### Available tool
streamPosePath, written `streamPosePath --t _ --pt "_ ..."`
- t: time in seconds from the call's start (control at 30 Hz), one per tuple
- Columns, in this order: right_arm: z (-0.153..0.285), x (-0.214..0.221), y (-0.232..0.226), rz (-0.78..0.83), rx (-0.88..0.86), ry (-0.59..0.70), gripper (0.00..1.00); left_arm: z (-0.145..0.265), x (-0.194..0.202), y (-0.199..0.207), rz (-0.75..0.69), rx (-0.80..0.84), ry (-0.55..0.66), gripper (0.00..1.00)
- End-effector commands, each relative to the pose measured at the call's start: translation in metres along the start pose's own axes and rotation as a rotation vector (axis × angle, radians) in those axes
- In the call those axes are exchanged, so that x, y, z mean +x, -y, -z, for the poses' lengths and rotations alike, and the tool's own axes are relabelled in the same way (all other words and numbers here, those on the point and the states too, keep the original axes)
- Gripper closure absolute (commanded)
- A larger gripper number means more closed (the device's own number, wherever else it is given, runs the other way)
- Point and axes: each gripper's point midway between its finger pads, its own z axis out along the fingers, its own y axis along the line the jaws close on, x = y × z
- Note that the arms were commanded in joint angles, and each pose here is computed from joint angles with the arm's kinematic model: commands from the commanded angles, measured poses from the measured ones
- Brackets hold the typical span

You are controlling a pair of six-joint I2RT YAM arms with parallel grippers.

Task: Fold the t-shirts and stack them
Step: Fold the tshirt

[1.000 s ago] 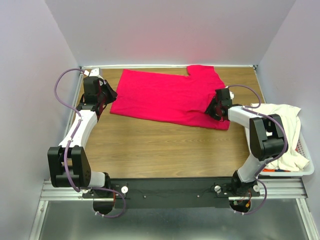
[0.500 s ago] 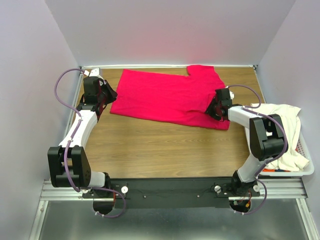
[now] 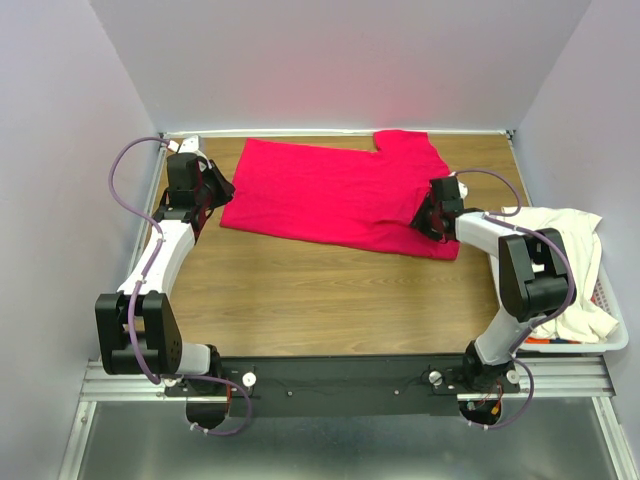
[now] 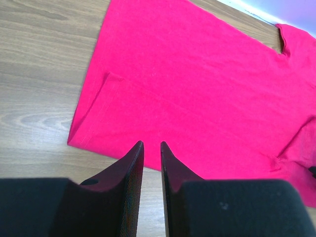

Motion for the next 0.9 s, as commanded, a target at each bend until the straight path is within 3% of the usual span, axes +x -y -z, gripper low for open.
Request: streamPosePath --t 0.0,0.87 --pt "0.003 -0.002 0.001 0.021 0.018 0.032 0.49 0.002 0.001 0.006 -0.021 0.037 0.003 0.72" --pt "-0.014 -0.013 -0.028 0.036 -0.009 0.037 0.50 0.003 0.004 0.006 -0.023 0.040 -0.003 0.72"
